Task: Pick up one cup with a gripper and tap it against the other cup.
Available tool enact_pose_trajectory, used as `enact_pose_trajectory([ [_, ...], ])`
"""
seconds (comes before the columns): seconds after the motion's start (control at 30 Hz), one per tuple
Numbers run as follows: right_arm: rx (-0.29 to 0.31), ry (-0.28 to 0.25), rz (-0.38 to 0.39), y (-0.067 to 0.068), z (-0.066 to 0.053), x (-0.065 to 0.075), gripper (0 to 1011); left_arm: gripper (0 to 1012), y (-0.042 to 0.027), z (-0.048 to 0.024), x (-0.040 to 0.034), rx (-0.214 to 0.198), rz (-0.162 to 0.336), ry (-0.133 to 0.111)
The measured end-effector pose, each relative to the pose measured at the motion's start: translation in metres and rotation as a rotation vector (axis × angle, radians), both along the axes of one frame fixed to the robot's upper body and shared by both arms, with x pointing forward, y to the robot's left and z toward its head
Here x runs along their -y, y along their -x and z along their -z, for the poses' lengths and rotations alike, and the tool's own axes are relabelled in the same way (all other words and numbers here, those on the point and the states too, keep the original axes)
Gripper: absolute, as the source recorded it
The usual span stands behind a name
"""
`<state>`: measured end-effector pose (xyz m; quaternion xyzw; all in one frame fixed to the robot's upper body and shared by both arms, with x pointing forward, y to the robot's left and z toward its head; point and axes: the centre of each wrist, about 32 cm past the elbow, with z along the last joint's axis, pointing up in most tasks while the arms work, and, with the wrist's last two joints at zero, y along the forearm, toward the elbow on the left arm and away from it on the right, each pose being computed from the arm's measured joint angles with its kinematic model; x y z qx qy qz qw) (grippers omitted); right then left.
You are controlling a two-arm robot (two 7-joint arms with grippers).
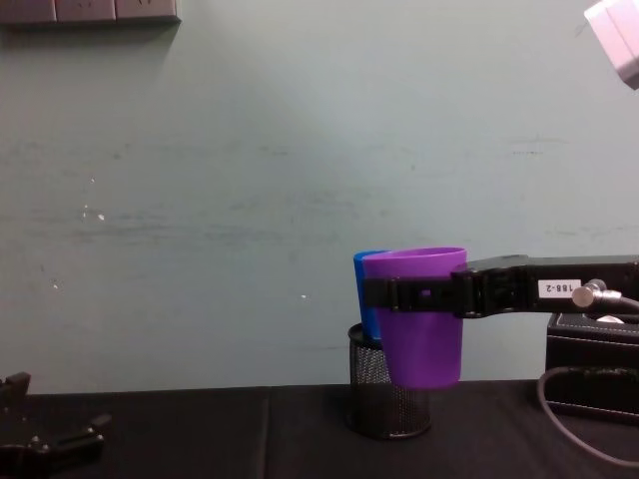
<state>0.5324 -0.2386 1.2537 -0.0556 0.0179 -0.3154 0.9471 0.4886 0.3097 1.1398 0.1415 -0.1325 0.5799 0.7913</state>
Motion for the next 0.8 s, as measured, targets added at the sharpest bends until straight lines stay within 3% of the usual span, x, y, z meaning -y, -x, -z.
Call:
enact_pose_trajectory([
  [0.8, 0.000, 0.000, 0.000, 0.0000, 0.0000, 0.0000, 741, 1004, 0.0000, 0.0000, 0.0000, 0.000, 0.000, 0.000],
])
